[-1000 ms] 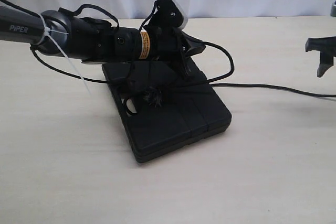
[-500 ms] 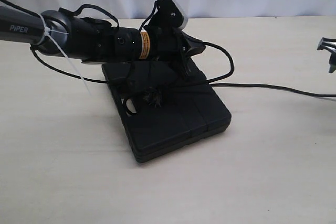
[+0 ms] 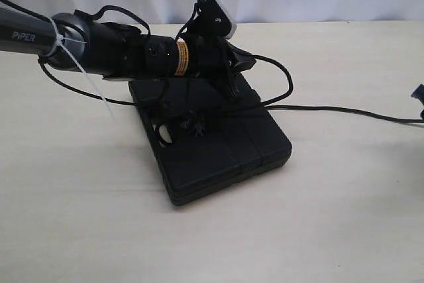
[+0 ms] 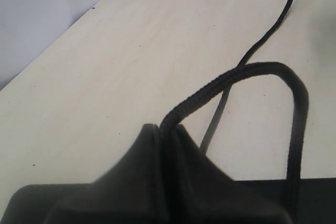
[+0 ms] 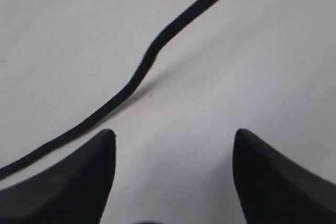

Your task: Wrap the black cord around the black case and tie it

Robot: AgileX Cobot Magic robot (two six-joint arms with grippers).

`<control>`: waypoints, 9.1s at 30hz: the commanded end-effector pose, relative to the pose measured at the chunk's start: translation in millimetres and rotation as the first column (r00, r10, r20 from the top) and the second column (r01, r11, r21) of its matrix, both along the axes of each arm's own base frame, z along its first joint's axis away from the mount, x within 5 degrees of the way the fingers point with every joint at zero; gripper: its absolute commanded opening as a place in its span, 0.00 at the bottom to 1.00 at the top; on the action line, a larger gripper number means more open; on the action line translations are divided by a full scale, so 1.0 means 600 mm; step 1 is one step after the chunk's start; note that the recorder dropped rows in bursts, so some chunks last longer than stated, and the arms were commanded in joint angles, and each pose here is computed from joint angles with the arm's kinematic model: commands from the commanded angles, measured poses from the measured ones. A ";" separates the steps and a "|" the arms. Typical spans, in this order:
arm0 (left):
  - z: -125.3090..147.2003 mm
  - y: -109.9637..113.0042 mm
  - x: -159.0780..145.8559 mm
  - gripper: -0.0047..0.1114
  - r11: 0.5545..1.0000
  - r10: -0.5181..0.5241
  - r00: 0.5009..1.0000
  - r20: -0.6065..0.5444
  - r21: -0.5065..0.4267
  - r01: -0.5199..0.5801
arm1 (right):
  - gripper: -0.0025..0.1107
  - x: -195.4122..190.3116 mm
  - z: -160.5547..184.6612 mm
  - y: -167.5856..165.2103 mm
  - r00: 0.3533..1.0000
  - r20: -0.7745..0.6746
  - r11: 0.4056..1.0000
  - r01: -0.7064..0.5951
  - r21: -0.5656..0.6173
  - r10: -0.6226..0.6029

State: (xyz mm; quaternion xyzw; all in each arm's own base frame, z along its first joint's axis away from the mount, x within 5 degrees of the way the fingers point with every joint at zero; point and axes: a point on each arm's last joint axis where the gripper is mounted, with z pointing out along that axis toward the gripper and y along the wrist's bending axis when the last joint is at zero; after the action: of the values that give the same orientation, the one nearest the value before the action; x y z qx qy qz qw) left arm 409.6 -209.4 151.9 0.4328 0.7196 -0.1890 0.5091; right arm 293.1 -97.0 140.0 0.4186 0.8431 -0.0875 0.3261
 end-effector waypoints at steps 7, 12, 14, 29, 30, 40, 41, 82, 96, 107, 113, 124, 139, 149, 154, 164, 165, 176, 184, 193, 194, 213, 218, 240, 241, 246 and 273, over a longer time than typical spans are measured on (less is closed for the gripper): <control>0.005 -0.002 0.001 0.04 1.000 -0.014 1.000 0.015 0.003 0.014 | 0.56 0.055 0.011 -0.028 0.999 0.037 0.993 0.004 -0.119 0.000; 0.005 -0.003 0.001 0.04 1.000 -0.017 1.000 0.016 0.000 0.017 | 0.56 0.066 -0.003 -0.031 1.000 0.020 0.993 0.007 -0.118 -0.005; 0.005 -0.003 0.000 0.04 1.000 -0.018 1.000 0.017 -0.002 0.019 | 0.56 0.072 -0.013 -0.032 1.000 0.010 0.994 0.011 -0.109 -0.010; 0.005 -0.001 0.001 0.04 1.000 -0.013 1.000 0.018 0.000 0.013 | 0.06 0.146 -0.004 -0.009 0.951 0.084 0.954 -0.295 -0.046 0.298; 0.005 -0.001 0.002 0.04 1.000 -0.010 1.000 0.014 -0.004 0.010 | 0.06 0.147 0.003 -0.004 0.934 0.085 0.938 -0.343 -0.050 0.346; 0.031 0.045 0.018 0.04 0.988 0.103 0.990 -0.097 -0.103 -0.113 | 0.06 0.119 0.100 0.111 0.158 0.092 0.178 -0.946 -0.272 0.983; 0.032 0.054 0.020 0.04 0.987 0.106 0.988 -0.111 -0.111 -0.118 | 0.06 0.115 0.105 0.124 0.082 0.080 0.103 -0.948 -0.302 0.993; 0.024 0.091 0.019 0.04 0.971 -0.052 0.983 -0.179 -0.238 0.008 | 0.06 0.056 0.120 0.354 -0.276 -0.431 -0.472 -0.754 -0.457 0.859; 0.024 0.090 0.016 0.04 0.965 -0.062 0.972 -0.225 -0.264 0.000 | 0.06 0.065 0.084 0.336 -0.306 -0.709 -0.694 -0.629 -0.350 0.635; 0.024 0.090 0.017 0.04 0.964 -0.061 0.972 -0.225 -0.265 -0.001 | 0.06 0.068 0.094 0.345 -0.335 -0.723 -0.743 -0.565 -0.360 0.604; 0.023 0.090 0.016 0.04 0.964 -0.062 0.971 -0.230 -0.264 -0.001 | 0.06 0.071 0.101 0.351 -0.347 -0.711 -0.749 -0.544 -0.379 0.612; 0.023 0.088 0.014 0.21 0.965 -0.076 0.969 -0.233 -0.261 0.013 | 0.06 0.077 0.116 0.360 -0.344 -0.659 -0.713 -0.549 -0.436 0.669; 0.075 0.075 -0.005 0.61 0.990 -0.085 0.985 -0.151 -0.123 0.067 | 0.06 0.076 0.118 0.364 -0.350 -0.613 -0.682 -0.564 -0.466 0.708; 0.092 0.095 0.001 0.61 0.999 0.050 0.990 -0.133 0.006 -0.049 | 0.06 0.073 0.119 0.369 -0.376 -0.588 -0.683 -0.550 -0.481 0.717; 0.136 0.088 -0.022 0.61 0.998 -0.035 0.989 -0.143 -0.063 0.026 | 0.06 0.074 0.121 0.370 -0.363 -0.561 -0.653 -0.571 -0.497 0.744; 0.154 0.075 -0.052 0.61 0.974 -0.211 0.960 -0.186 -0.123 0.190 | 0.06 0.075 0.121 0.369 -0.361 -0.563 -0.653 -0.573 -0.496 0.744; 0.150 0.076 -0.050 0.61 0.977 -0.200 0.962 -0.189 -0.118 0.180 | 0.06 0.075 0.121 0.369 -0.361 -0.563 -0.653 -0.573 -0.496 0.744; 0.116 0.065 -0.028 0.60 0.958 -0.199 0.966 -0.163 -0.239 0.157 | 0.06 0.075 0.121 0.369 -0.360 -0.561 -0.652 -0.574 -0.496 0.745; 0.098 0.040 -0.027 0.37 0.951 -0.206 0.966 -0.153 -0.262 0.162 | 0.06 0.075 0.121 0.369 -0.360 -0.561 -0.652 -0.574 -0.496 0.745; 0.096 0.045 -0.018 0.37 0.963 -0.135 0.976 -0.169 -0.255 0.089 | 0.06 0.075 0.121 0.369 -0.360 -0.561 -0.652 -0.574 -0.496 0.745; 0.096 0.045 -0.018 0.33 0.963 -0.136 0.976 -0.169 -0.252 0.091 | 0.06 0.075 0.121 0.369 -0.360 -0.561 -0.652 -0.574 -0.496 0.745; 0.113 0.039 -0.020 0.04 0.939 -0.182 0.975 -0.126 -0.317 0.135 | 0.44 0.055 0.226 0.306 0.114 -0.450 -0.220 -0.749 -0.625 0.886; 0.120 0.040 -0.017 0.04 0.922 -0.171 0.977 -0.127 -0.370 0.114 | 0.36 0.012 0.228 0.338 -0.132 -0.346 -0.337 -0.689 -0.642 0.929; 0.122 0.050 -0.013 0.04 0.916 -0.161 0.979 -0.126 -0.388 0.101 | 0.36 0.064 0.169 0.371 -0.249 -0.258 -0.356 -0.733 -0.580 0.934; 0.122 0.050 -0.013 0.04 0.916 -0.161 0.979 -0.126 -0.388 0.101 | 0.36 0.065 0.165 0.372 -0.254 -0.256 -0.358 -0.736 -0.575 0.933; 0.122 0.050 -0.013 0.04 0.916 -0.161 0.979 -0.126 -0.388 0.101 | 0.28 0.072 0.148 0.373 -0.242 -0.223 -0.327 -0.765 -0.554 0.944; 0.177 0.065 -0.053 0.50 0.960 -0.202 0.957 -0.210 -0.238 0.150 | 0.06 0.065 0.248 0.275 0.140 0.177 0.214 -0.816 -0.537 0.974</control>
State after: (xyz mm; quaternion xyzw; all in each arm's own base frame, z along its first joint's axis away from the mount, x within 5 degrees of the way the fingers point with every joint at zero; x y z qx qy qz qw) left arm 381.3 -175.7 248.7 0.4152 0.6791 -0.3904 0.4626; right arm 332.2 71.4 286.4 -0.2424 0.7776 0.1084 0.5700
